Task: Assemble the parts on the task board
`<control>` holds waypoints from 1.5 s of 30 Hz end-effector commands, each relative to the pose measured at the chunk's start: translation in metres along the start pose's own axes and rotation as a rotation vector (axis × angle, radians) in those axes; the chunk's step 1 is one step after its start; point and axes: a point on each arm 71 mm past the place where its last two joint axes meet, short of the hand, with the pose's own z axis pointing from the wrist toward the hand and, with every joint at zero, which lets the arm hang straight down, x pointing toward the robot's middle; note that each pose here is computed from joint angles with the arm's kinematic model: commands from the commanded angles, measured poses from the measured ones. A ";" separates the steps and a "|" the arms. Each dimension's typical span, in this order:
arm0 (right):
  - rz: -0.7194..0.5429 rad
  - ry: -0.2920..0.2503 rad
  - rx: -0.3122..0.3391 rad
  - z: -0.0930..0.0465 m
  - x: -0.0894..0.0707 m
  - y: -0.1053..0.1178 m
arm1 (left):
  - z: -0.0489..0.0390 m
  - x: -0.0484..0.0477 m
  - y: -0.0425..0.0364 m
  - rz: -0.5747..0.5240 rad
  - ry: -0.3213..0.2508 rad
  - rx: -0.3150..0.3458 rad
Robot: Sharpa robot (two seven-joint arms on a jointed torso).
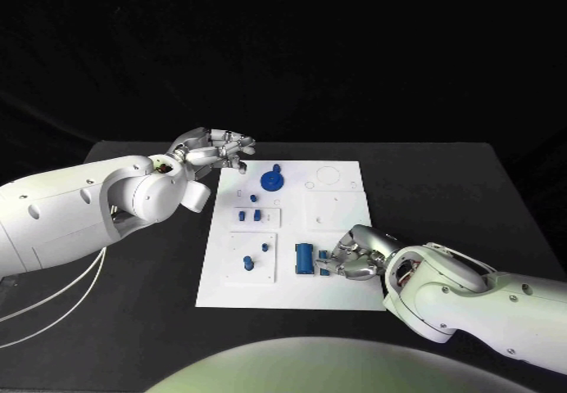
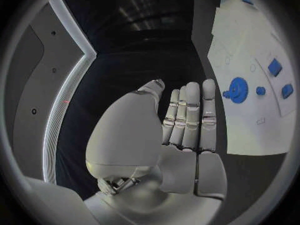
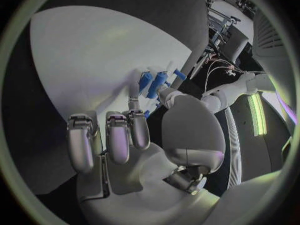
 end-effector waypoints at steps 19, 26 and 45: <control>-0.056 0.024 -0.045 -0.005 -0.001 -0.004 | 0.0001 0.0006 -0.0008 -0.004 0.013 0.006; -0.061 0.026 -0.035 -0.002 -0.002 -0.008 | 0.0001 0.0006 -0.0008 -0.004 0.013 0.006; -0.060 -0.006 -0.039 0.002 -0.004 -0.008 | -0.0002 0.0000 -0.0008 -0.003 0.011 0.006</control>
